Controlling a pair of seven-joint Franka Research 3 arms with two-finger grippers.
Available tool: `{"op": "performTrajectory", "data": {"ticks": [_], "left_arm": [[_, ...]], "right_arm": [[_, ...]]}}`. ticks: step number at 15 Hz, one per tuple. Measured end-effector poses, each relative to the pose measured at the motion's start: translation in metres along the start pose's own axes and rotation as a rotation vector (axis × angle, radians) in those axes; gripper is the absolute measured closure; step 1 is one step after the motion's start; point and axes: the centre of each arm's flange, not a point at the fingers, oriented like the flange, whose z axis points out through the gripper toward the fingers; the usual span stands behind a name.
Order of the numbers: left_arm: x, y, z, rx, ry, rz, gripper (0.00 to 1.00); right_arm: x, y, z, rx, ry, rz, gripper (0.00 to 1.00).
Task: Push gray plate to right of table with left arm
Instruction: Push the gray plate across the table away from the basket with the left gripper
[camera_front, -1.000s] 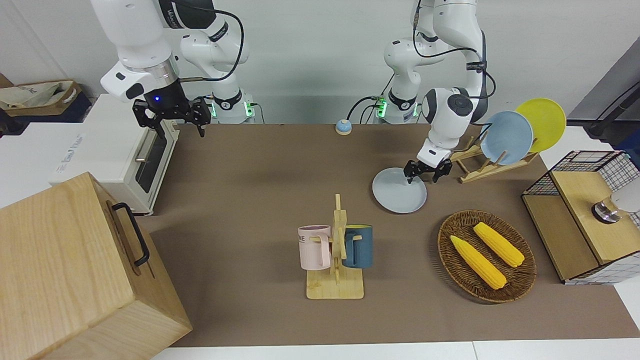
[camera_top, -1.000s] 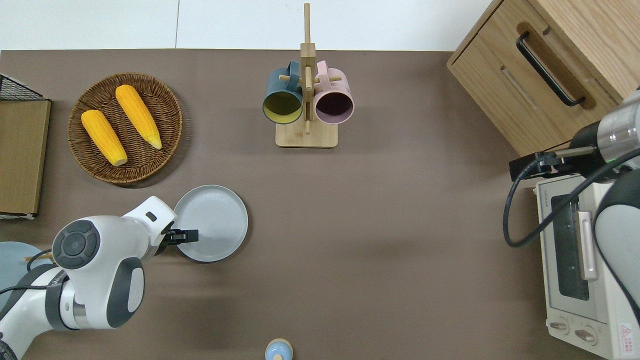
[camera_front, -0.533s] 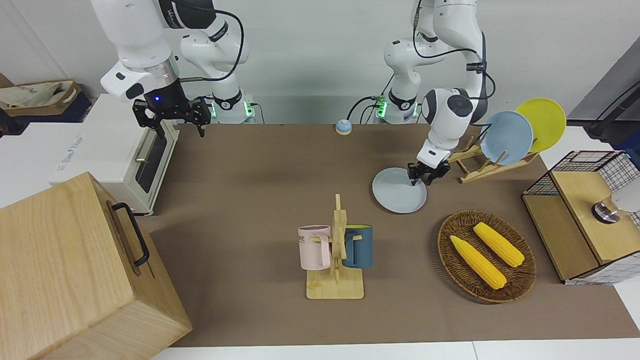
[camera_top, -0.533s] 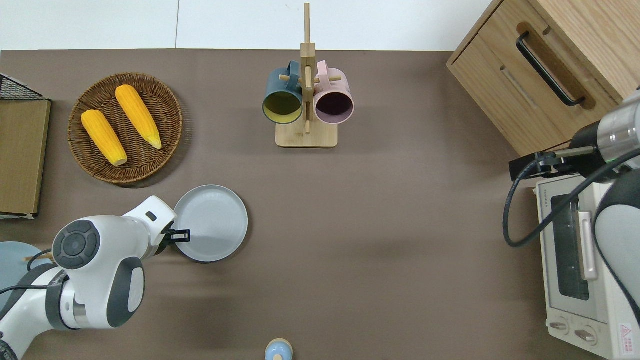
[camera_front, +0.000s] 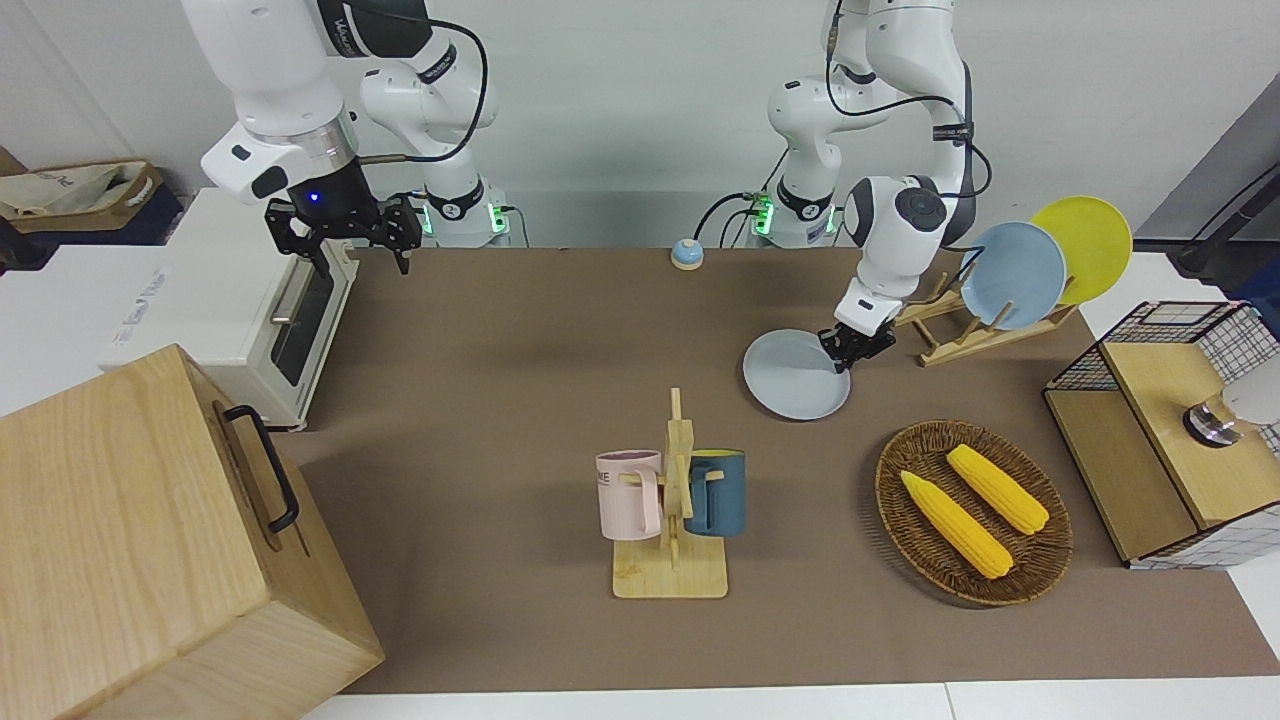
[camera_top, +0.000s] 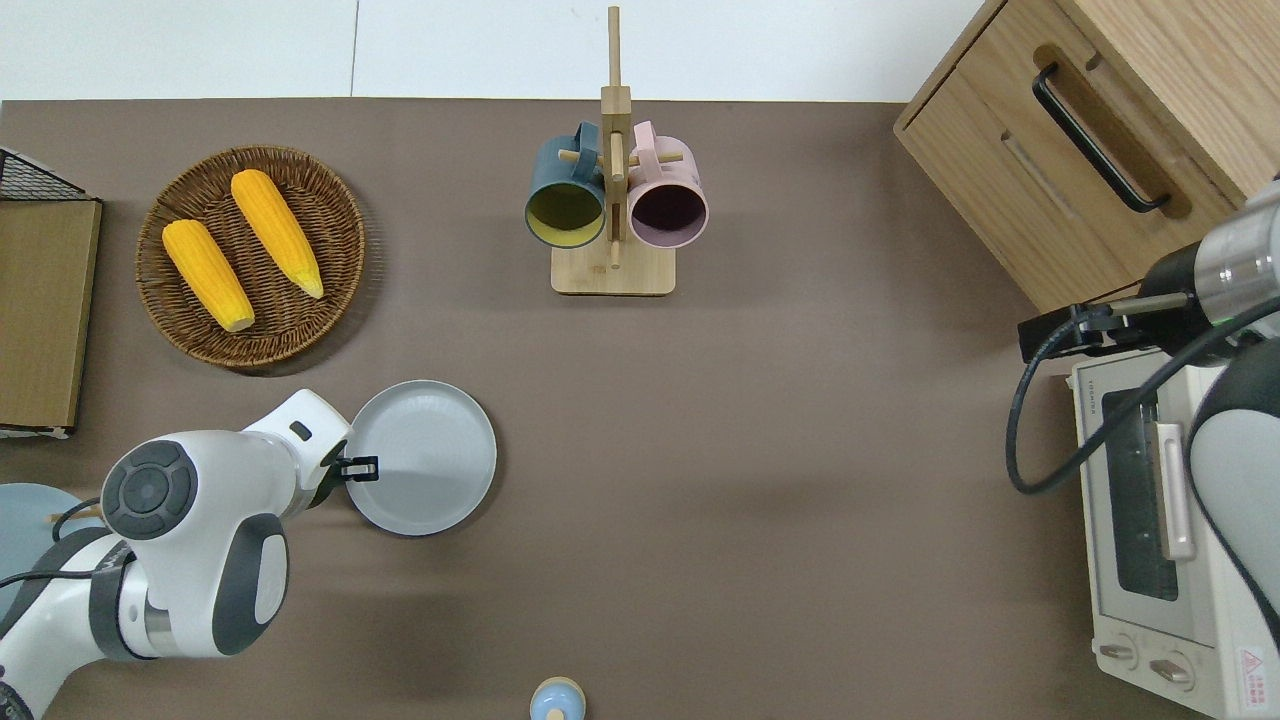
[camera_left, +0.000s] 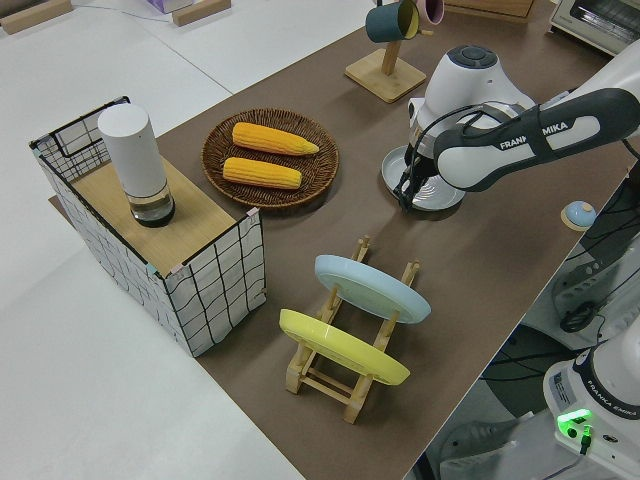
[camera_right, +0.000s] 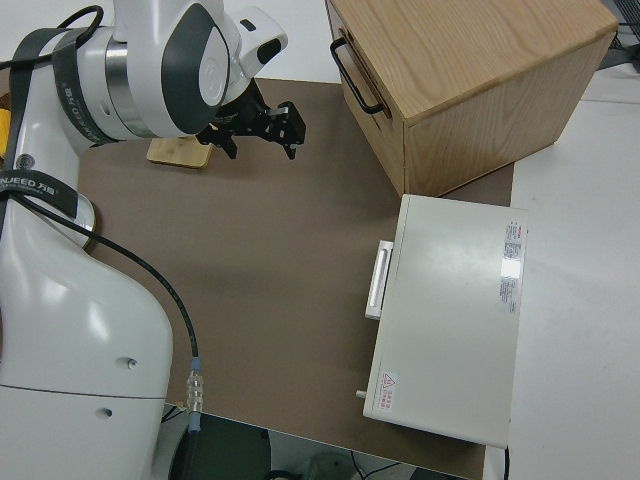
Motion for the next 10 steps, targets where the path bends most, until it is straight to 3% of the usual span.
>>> {"op": "performTrajectory", "data": {"ticks": [5,10], "left_arm": [[0.0,0.006,-0.001,-0.005,0.004,-0.009,0.99],[-0.007,0.045,0.0,-0.01,-0.001,-0.028,0.99]], "right_arm": [[0.0,0.0,0.0,0.0,0.0,0.0,0.01],[0.0,0.0,0.0,0.0,0.0,0.0,0.01]]}}
